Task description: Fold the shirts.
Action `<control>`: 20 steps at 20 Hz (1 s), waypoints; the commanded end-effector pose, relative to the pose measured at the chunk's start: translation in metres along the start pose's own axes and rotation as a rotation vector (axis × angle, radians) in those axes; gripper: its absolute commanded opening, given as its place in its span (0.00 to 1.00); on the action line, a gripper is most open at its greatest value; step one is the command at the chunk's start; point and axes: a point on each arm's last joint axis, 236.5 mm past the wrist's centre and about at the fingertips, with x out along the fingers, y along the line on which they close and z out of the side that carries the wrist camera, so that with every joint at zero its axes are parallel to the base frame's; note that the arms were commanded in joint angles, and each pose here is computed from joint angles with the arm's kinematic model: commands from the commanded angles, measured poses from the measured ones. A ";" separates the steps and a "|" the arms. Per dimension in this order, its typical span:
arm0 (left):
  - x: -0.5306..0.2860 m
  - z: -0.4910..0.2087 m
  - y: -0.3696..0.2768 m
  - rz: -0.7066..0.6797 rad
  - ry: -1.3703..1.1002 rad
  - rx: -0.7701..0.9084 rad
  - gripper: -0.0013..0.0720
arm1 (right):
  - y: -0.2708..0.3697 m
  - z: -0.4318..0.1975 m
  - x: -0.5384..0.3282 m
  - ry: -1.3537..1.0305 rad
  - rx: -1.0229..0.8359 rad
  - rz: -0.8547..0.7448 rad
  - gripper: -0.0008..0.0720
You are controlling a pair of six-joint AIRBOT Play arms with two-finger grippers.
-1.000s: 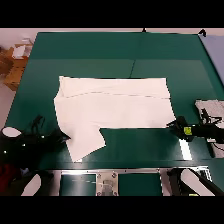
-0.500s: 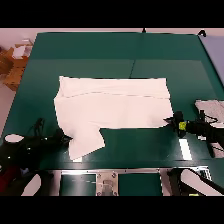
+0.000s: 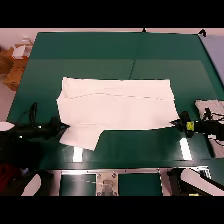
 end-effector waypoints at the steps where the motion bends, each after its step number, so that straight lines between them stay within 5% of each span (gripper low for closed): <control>1: -0.023 0.017 -0.040 -0.036 0.001 0.076 0.05 | 0.021 -0.010 -0.018 0.084 -0.062 0.036 0.03; 9: -0.079 0.129 -0.129 -0.071 -0.246 0.262 0.05 | 0.156 0.053 -0.053 -0.042 -0.316 0.115 0.03; 20: 0.076 0.269 -0.117 -0.037 -0.183 0.241 0.06 | 0.212 0.162 0.088 -0.004 -0.237 0.137 0.04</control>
